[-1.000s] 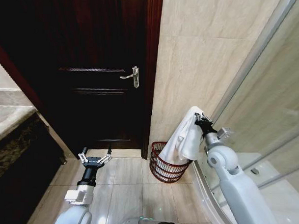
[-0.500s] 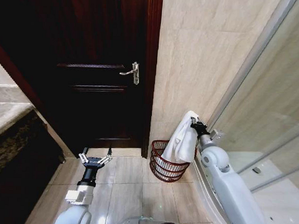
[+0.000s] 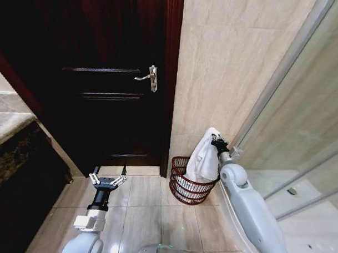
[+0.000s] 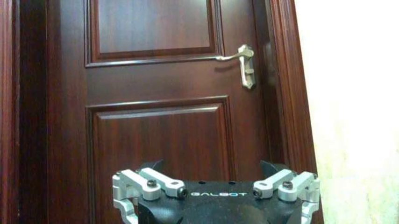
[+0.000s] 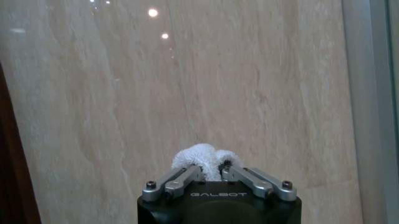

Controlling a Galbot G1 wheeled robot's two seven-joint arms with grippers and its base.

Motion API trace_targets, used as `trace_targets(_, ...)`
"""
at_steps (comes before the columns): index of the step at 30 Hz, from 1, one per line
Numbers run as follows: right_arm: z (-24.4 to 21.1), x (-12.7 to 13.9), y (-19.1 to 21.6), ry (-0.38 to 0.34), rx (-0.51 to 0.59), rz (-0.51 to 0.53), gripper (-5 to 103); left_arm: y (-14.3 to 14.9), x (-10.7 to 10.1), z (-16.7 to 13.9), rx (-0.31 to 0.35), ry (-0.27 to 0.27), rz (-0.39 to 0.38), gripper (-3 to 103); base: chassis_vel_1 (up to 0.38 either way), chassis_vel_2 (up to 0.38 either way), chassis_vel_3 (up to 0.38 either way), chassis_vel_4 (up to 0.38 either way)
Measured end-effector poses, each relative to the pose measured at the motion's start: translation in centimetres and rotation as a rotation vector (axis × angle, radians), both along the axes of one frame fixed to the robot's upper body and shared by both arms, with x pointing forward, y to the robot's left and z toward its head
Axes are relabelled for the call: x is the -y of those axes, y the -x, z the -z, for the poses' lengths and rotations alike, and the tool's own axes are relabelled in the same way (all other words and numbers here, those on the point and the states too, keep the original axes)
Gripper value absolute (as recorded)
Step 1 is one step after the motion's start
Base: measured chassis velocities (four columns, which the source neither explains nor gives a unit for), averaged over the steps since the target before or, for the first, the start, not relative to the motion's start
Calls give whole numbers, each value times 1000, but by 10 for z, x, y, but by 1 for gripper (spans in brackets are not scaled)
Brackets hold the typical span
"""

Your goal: Discard the used towel into the hamper.

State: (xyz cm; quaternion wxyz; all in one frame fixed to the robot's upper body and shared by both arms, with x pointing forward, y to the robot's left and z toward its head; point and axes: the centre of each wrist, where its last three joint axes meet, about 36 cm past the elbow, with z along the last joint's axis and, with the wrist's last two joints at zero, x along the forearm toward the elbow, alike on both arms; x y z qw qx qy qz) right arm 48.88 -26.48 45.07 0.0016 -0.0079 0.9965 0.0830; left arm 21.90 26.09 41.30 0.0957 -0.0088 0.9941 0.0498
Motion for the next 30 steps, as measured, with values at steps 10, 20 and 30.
trace_targets(10,20,1,0,3,-21,-3,8,-1,1,4,3,7,1,100,0,0,0,0)
trace_targets(20,27,-4,-7,-4,-5,1,8,0,-3,4,18,-2,-2,100,0,0,0,0)
trace_targets(30,2,0,-12,23,46,7,8,2,-1,5,24,3,-3,100,0,0,0,0)
